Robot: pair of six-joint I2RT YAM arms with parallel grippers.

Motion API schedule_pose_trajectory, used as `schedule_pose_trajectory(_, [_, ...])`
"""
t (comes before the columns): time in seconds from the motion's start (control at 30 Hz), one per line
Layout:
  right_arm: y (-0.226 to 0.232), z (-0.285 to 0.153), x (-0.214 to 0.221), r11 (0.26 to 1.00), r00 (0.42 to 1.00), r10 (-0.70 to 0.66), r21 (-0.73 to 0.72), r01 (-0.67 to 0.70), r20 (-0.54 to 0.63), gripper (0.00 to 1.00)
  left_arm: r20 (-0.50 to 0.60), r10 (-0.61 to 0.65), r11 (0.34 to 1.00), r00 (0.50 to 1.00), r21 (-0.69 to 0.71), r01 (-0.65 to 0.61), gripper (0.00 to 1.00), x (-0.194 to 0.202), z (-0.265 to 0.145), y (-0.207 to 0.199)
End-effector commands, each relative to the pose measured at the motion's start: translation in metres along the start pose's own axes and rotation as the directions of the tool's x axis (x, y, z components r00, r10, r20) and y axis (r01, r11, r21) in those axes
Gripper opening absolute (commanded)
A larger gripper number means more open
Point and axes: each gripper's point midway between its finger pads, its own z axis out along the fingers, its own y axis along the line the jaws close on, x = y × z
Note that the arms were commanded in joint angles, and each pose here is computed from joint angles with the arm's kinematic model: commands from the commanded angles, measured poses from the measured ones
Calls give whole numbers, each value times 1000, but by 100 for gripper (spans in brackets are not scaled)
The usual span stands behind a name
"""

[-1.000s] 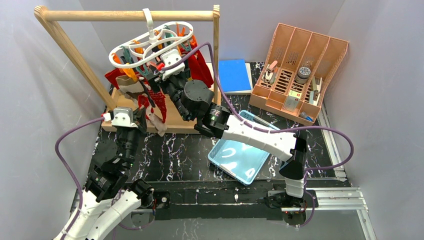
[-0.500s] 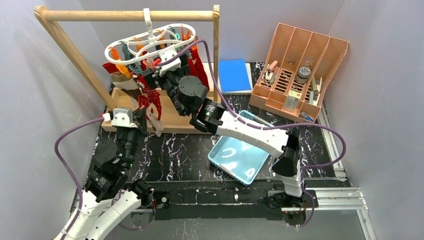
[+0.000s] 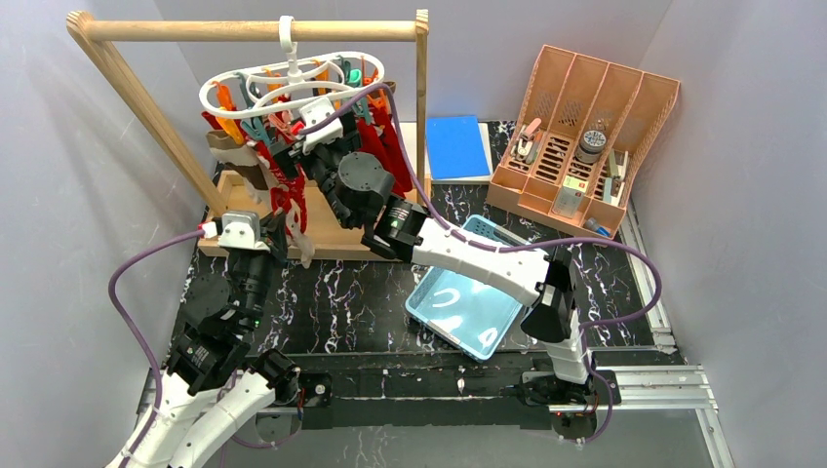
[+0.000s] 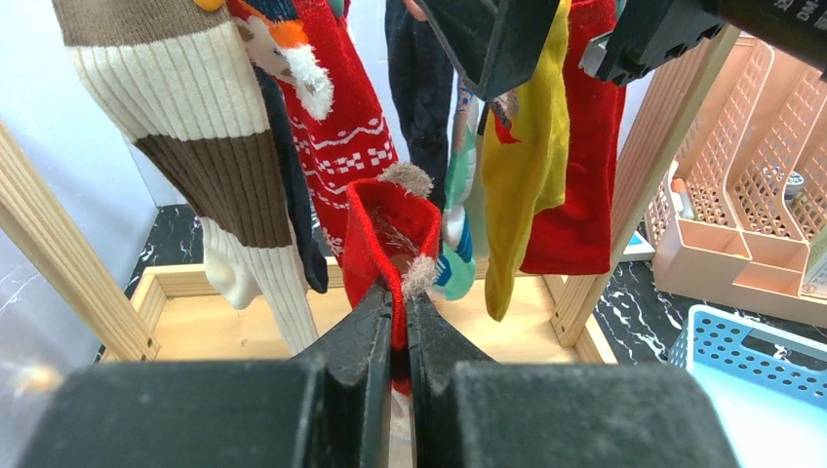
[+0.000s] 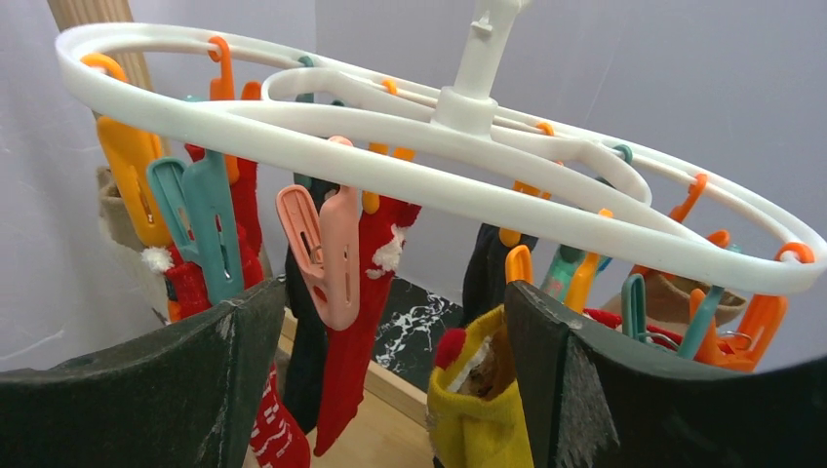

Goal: Clip the socks to the hanger
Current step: Adjust the hanger on the clothesline.

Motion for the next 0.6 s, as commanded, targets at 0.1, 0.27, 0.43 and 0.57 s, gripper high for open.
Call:
schedule_pose_trajectory(0.1, [-7, 2, -42, 994, 989, 103, 11, -105, 110, 89, 28, -9, 1000, 1000, -9, 9, 0, -7, -2, 3])
schedule_pose_trajectory(0.27, [-2, 6, -43, 994, 987, 112, 1, -113, 116, 87, 29, -7, 1000, 1000, -11, 7, 0, -7, -2, 3])
schedule_pose_trajectory(0.43, [6, 9, -41, 994, 987, 113, -11, -112, 114, 83, 29, -7, 1000, 1000, -12, 8, 0, -7, -2, 4])
schedule_pose_trajectory(0.57, [9, 11, -39, 993, 987, 114, -20, -112, 110, 77, 30, -6, 1000, 1000, -12, 7, 0, -7, -2, 4])
